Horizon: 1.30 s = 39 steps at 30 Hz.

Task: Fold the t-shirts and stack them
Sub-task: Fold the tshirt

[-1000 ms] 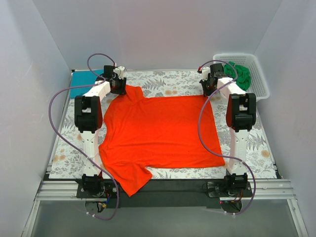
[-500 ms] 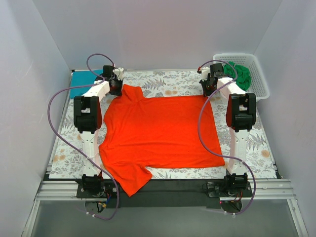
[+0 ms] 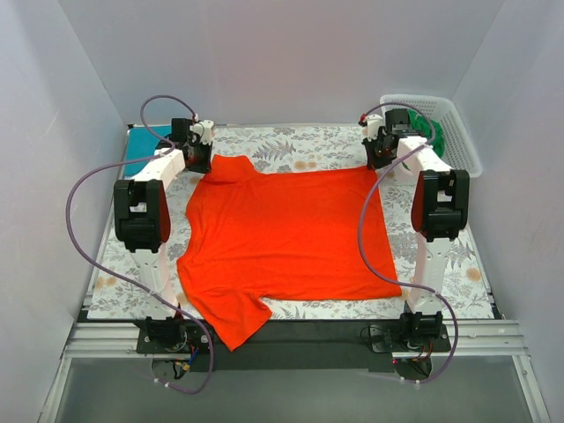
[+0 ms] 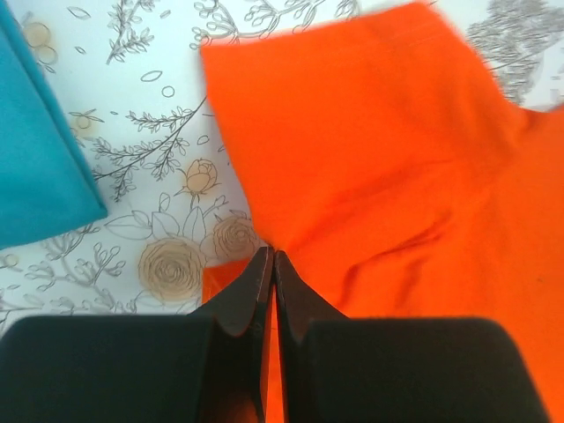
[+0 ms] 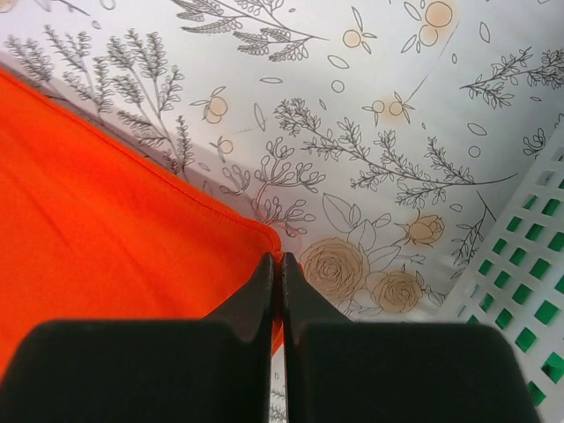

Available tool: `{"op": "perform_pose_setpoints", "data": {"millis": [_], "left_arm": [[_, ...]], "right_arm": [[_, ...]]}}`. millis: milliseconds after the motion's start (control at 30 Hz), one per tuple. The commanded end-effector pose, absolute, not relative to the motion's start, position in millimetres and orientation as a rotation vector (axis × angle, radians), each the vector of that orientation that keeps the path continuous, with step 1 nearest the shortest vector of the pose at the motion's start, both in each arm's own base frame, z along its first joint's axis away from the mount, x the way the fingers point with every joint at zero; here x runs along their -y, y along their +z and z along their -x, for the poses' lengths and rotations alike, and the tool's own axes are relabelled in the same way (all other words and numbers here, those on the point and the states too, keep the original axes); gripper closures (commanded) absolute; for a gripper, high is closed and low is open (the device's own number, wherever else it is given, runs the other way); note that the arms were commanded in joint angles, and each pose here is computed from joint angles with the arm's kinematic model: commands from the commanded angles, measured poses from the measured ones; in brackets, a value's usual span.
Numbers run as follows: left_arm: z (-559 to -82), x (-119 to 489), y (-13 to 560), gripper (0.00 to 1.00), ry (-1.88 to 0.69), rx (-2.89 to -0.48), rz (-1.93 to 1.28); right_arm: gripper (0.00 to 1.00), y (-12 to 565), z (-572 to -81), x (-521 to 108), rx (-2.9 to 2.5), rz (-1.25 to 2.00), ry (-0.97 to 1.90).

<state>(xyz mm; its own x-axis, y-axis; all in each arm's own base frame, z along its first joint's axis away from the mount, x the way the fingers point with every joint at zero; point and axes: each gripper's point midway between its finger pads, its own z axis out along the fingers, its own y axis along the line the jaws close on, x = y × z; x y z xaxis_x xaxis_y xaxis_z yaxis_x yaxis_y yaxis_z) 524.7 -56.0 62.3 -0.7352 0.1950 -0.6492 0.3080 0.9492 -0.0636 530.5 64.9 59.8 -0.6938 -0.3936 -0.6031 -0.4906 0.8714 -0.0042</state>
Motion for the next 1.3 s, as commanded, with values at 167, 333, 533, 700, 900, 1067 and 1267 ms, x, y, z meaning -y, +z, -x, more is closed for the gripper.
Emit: {"op": "perform_pose_setpoints", "data": {"millis": [167,333,533,700,900,1067,1267], "left_arm": [[-509,62,129,1.00,-0.237,-2.238,-0.431],[-493,62,134,1.00,-0.238,-2.237,-0.451],[-473,55,143,1.00,-0.200,-2.238,-0.454],[-458,52,137,1.00,-0.189,-2.263,-0.460],[-450,55,140,1.00,-0.210,-2.260,-0.465],[-440,53,144,1.00,-0.197,-2.264,-0.483],[-408,52,130,1.00,-0.207,-2.322,-0.497]], "right_arm": [[0.99,111,-522,-67,-2.318,0.668,0.222],[0.99,118,-511,-67,-2.308,0.687,0.231],[0.99,120,-495,-65,-2.308,0.713,0.237],[0.99,112,-484,-68,-2.315,0.753,0.273],[0.99,113,-471,-72,-2.317,0.779,0.307],[0.99,118,-462,-65,-2.309,0.811,0.263],[0.99,117,-445,-59,-2.311,0.852,0.228]]}}
